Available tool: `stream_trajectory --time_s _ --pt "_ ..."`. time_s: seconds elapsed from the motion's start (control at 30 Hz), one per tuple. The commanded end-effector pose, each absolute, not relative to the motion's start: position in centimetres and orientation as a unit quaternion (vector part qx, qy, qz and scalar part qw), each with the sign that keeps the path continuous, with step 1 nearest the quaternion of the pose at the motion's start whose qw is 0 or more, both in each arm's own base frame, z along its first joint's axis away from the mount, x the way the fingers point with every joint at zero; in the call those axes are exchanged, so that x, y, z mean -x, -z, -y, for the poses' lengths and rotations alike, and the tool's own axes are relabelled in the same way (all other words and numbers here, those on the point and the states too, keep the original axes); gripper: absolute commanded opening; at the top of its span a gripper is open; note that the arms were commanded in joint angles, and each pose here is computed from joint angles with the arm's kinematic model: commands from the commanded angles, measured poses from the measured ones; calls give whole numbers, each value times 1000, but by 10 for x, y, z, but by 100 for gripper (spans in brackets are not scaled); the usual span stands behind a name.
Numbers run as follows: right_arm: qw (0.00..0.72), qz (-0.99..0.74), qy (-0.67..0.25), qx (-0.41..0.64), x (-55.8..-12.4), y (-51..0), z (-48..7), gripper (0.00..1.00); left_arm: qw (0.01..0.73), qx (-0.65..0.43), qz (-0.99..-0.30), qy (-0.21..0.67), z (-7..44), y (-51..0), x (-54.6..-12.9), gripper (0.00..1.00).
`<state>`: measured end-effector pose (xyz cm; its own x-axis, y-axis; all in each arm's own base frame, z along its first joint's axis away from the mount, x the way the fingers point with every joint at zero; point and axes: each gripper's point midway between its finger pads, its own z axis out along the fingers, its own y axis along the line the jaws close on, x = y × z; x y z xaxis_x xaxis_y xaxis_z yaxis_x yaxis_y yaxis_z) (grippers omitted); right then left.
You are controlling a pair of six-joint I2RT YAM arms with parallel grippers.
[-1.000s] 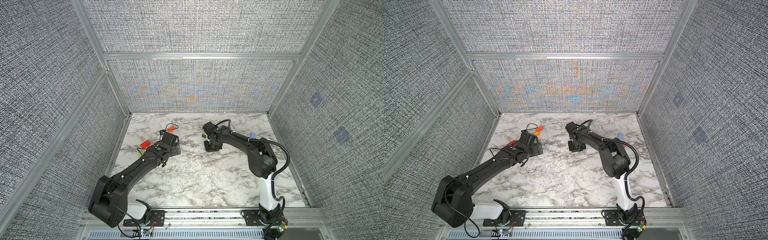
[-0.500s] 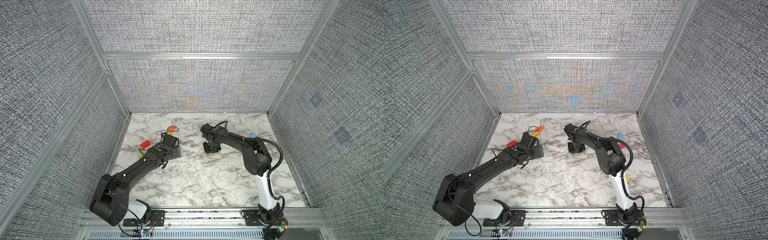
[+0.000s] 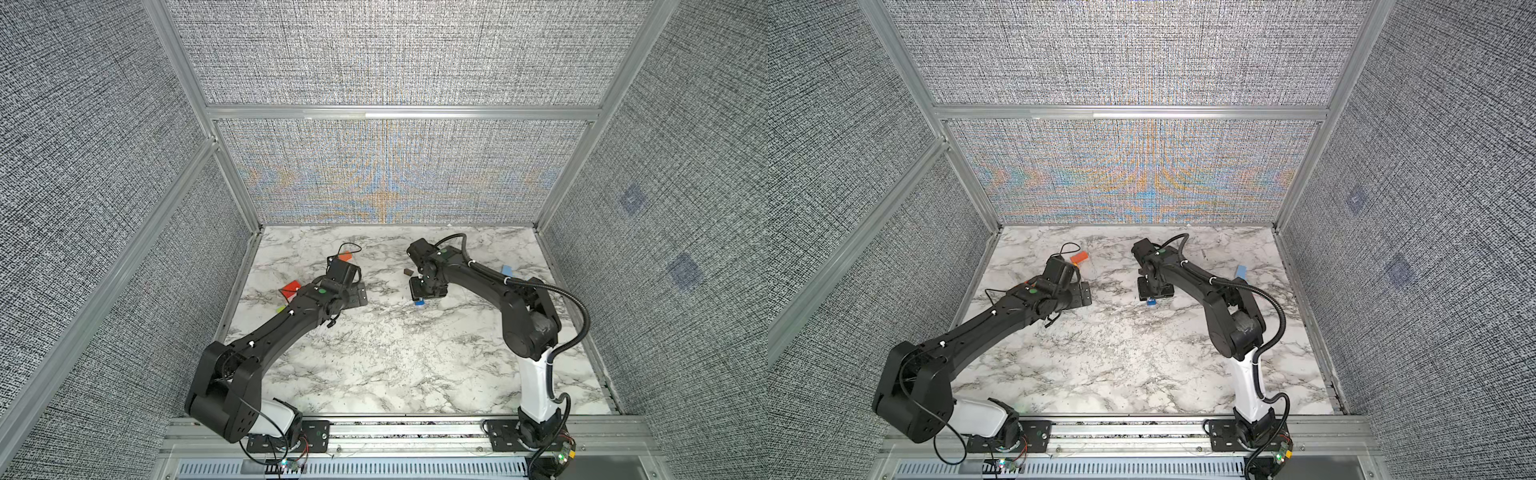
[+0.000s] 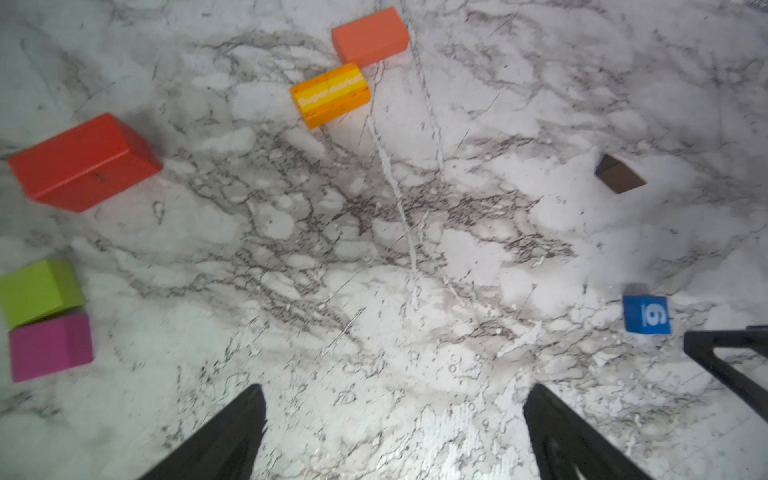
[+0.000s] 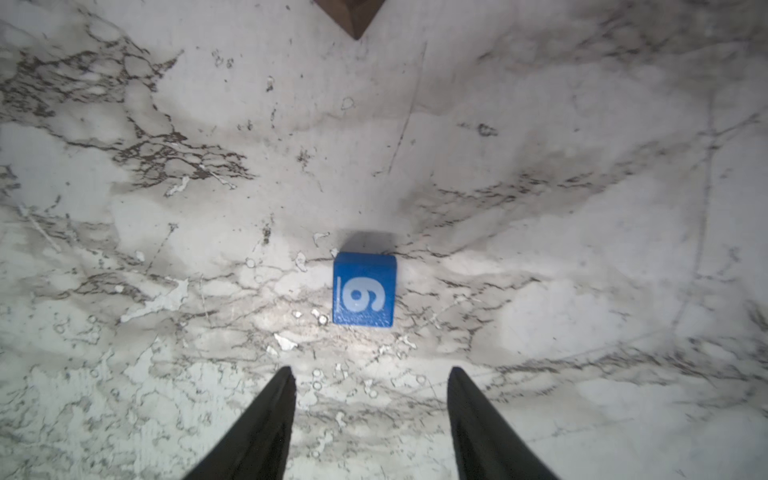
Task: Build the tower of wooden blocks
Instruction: 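Open the right gripper and move it over the pink cube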
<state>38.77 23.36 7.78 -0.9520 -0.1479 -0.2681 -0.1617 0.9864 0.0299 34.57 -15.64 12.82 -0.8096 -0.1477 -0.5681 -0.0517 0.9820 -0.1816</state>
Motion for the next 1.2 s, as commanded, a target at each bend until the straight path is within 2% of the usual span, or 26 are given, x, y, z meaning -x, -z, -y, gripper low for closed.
stream_trajectory --time_s 0.0,0.27,0.6,0.9,1.17 --pt "137 -989 -11 57 -387 -88 -205 61 294 30 -951 93 170 -132 -355 99" --pt "174 -982 -15 -68 -393 -102 -99 61 293 1 -947 130 217 -134 -391 99" --pt "164 -960 25 -227 -384 -76 16 63 286 -36 -948 134 271 -114 -424 99" --pt "156 -939 -12 -307 -396 -55 54 68 296 -47 -945 133 272 -107 -423 99" --pt "154 -932 15 -328 -410 -47 71 69 296 -48 -946 126 263 -98 -413 99"
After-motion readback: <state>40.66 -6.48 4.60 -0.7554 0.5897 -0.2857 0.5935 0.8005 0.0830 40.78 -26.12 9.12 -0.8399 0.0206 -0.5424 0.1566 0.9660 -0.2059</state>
